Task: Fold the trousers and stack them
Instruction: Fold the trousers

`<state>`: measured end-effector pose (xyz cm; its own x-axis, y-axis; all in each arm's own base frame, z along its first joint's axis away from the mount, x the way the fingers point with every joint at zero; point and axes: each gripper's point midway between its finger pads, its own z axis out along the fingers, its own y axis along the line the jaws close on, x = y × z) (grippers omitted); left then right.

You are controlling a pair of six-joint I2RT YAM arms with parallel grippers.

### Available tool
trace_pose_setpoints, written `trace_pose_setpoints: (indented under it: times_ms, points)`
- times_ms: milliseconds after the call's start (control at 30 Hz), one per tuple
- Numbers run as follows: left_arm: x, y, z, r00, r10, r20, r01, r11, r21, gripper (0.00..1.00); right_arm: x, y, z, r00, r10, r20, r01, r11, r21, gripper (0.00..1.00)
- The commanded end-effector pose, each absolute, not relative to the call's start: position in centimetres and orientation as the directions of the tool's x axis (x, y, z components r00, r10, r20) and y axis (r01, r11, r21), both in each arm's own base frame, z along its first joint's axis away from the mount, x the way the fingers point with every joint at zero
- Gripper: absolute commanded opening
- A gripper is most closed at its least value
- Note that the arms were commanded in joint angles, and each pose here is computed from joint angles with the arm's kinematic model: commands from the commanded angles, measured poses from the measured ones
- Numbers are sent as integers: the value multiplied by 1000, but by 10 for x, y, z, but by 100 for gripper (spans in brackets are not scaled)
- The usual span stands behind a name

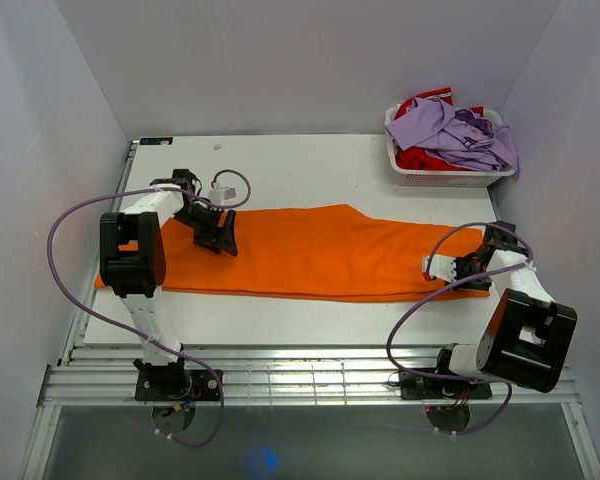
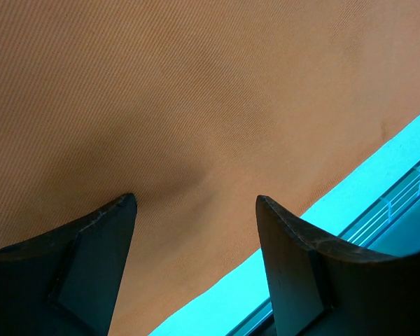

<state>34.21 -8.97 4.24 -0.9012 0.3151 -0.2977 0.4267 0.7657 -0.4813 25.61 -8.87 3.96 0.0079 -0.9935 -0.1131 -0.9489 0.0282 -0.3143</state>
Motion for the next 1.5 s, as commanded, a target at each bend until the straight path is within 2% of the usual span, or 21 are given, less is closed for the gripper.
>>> trace_pose_setpoints:
  times_ms: [0,133,267,467,633,767,900,967,1167,1333,1400,1433,1467]
  points:
    - [347,-89,49,-892,316,-322,441,762,-474,79,259,-95,39,26,-997,-79,-940,2,-340,29]
    - [348,-87,48,-894,310,-324,437,765,-473,79,262,-98,43,34,-998,-59,-937,-12,-350,29]
    - [349,-87,45,-898,304,-319,428,768,-475,79,265,-98,52,43,-998,-52,-928,-21,-373,8]
    - [350,-63,35,-928,242,-285,354,812,-463,78,277,-95,99,53,-996,-74,-905,-17,-425,8]
    - [351,-59,33,-938,213,-272,324,818,-476,77,263,-92,111,58,-996,-70,-920,-26,-391,8]
    - [351,-56,30,-942,213,-261,316,828,-464,77,244,-91,95,79,-996,-45,-935,-59,-349,8]
    - [349,-53,26,-946,205,-250,303,832,-465,76,214,-89,47,75,-996,-45,-969,-62,-241,8]
    - [349,-51,29,-948,194,-253,296,831,-471,76,217,-93,32,71,-997,-27,-968,-63,-243,8]
    - [364,-48,89,-903,167,-396,358,802,-479,79,218,-103,6,34,-999,0,-980,-33,-196,8]
    - [363,7,120,-893,115,-435,304,867,-395,86,237,-112,24,-51,-999,-1,-968,50,-245,20]
    - [351,37,121,-903,87,-420,254,898,-359,87,247,-117,37,-98,-995,-4,-956,95,-278,32]
    - [346,51,117,-904,103,-415,251,914,-319,87,250,-117,43,-121,-992,-16,-951,121,-285,42]
    - [340,59,115,-905,104,-413,246,920,-307,87,253,-114,49,-140,-989,-44,-947,147,-287,61]
